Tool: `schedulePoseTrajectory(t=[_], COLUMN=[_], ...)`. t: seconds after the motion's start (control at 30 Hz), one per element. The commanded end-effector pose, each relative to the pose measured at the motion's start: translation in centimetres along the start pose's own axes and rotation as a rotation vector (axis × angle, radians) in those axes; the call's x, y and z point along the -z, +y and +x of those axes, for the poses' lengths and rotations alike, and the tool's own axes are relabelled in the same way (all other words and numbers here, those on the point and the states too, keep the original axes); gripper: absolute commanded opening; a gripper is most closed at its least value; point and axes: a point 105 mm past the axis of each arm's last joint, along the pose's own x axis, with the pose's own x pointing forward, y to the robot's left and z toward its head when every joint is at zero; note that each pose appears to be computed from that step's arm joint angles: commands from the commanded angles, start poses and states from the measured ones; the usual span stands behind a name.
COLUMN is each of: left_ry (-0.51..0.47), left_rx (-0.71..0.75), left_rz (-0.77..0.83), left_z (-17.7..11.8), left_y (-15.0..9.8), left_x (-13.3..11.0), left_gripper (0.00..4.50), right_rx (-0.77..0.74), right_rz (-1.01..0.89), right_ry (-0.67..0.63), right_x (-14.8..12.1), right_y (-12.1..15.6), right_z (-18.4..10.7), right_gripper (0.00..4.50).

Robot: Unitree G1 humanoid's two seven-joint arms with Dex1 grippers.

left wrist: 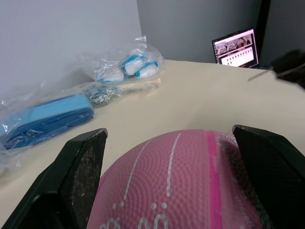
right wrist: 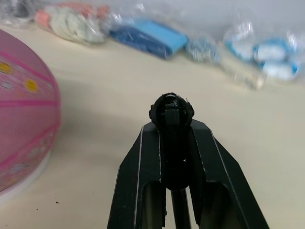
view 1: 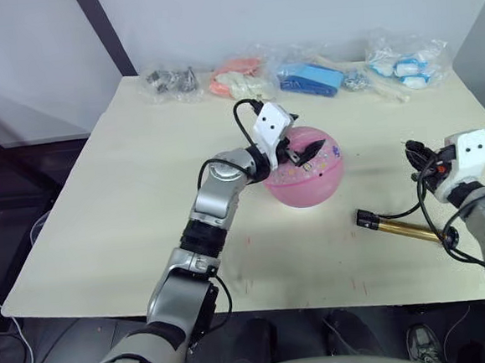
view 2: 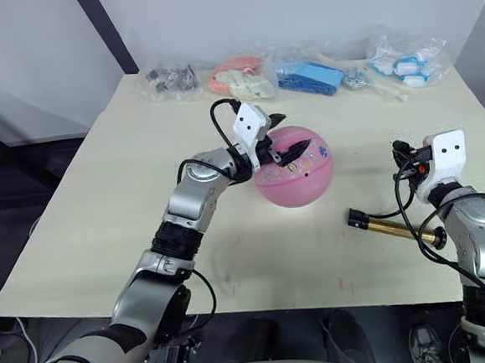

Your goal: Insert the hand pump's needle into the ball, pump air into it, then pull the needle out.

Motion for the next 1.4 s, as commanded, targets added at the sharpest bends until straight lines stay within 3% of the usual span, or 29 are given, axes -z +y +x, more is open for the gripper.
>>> schedulePoseTrajectory(t=[0.03,0.47,0.8,1.07,1.23,1.4], left_ry=[0.041,-0.117,-0.185,-0.036,0.057,0.041], left_rx=[0.0,0.131,0.349,0.597,0.579,0.529], left_rz=[-0.003,0.041,0.097,0.081,0.071,0.038], left_z=[-0.5,-1.8,-5.8,-11.5,-14.1,-16.0], left_y=[0.6,0.9,0.6,-1.3,-1.8,-2.5], left_x=[0.8,-5.0,-9.0,-7.3,-5.7,-5.5], left_gripper=[4.5,4.5,4.5,4.5,4.5,4.5], right_rx=[0.043,0.055,0.057,0.074,0.086,0.088], right_rz=[0.035,0.05,0.068,0.061,0.052,0.062], right_ry=[-0.004,0.013,0.002,0.017,0.025,0.035], right_x=[-0.3,1.0,1.3,1.7,1.7,1.9], right_y=[-1.2,-1.9,-2.3,-3.3,-4.1,-4.6], right_z=[0.2,1.3,1.6,1.4,1.3,1.2], right_gripper=[0.06,0.06,0.06,0.06,0.06,0.06])
